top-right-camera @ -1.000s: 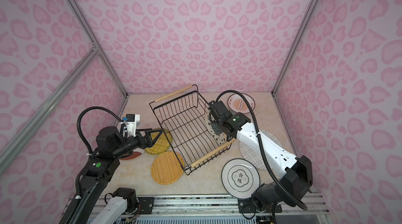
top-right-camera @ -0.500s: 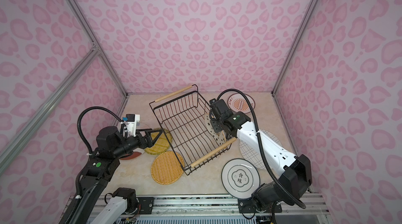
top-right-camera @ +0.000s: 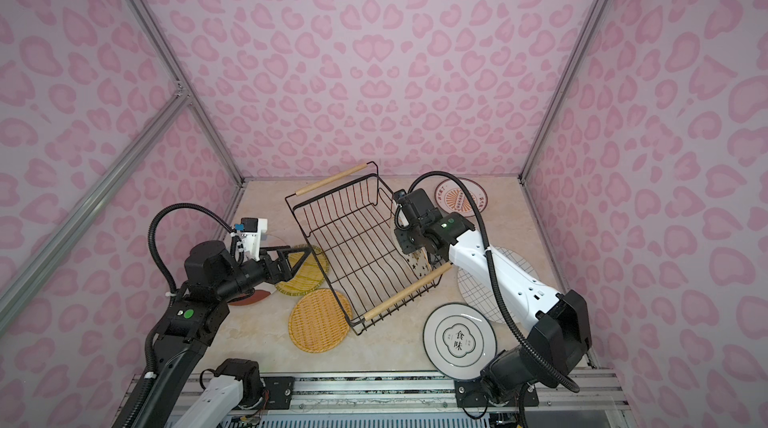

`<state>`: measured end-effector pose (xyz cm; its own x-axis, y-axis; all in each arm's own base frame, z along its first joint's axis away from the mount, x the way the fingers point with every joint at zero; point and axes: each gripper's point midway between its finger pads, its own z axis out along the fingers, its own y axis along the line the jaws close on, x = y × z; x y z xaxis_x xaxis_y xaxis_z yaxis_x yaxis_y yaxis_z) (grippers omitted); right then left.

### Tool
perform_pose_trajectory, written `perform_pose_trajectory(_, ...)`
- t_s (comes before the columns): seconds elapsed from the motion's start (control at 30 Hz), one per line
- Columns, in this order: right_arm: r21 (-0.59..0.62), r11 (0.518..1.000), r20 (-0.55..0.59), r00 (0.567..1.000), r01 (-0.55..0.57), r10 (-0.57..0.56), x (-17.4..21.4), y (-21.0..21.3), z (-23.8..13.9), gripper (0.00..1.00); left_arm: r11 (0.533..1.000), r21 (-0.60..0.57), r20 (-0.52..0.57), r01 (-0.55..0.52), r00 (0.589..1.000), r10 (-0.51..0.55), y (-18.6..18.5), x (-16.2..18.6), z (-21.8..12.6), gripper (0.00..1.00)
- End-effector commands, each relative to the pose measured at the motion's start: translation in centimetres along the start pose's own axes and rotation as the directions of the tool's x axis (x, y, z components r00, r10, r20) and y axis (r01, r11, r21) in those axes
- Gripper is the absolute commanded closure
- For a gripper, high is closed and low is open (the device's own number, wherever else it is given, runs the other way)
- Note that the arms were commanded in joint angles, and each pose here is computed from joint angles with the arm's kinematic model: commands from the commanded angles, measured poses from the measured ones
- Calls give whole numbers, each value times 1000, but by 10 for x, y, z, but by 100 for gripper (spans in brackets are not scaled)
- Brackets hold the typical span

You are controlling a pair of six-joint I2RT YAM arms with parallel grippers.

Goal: Load the plates into the dish rack
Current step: 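Push the star plate down into the rack slots with the right gripper, then move the left gripper to the green-rimmed bamboo tray's edge while the right holds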

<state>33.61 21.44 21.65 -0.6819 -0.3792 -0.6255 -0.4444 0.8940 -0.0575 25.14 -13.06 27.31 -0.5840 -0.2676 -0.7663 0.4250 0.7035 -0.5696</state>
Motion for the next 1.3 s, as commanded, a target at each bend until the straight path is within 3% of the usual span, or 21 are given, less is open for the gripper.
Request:
perform_pose_trajectory(0.0,-16,1000,52,998,-19,20,-12,1,-9,43,1000,-4,5,-5,1000,5,2,-1,1,2)
perform_pose_trajectory(0.23,-42,998,154,987,-42,49,-26,-1,-33,27,997,-68,1,33,999,-33,16,3,4,2)
perform_pose_trajectory(0.43,-76,996,207,976,-56,70,-22,-4,-54,16,973,-166,-32,160,985,-168,44,18,10,3)
perform_pose_trajectory(0.5,-88,994,226,971,-59,78,-20,-5,-62,14,940,-187,-36,285,954,-297,67,31,10,2)
perform_pose_trajectory(0.63,-125,990,249,964,-61,91,-19,-3,-69,12,836,-179,19,519,851,-525,108,54,2,0)
perform_pose_trajectory(0.97,-238,970,248,962,-50,110,-14,17,-66,2,620,-256,177,742,666,-724,173,109,-16,3)
perform_pose_trajectory(1.1,-321,944,273,948,-72,165,-17,28,-74,2,611,-252,209,750,659,-723,181,112,-16,5)
perform_pose_trajectory(1.27,-521,843,257,918,-132,303,-22,60,-81,2,587,-260,244,767,640,-728,193,121,-15,7)
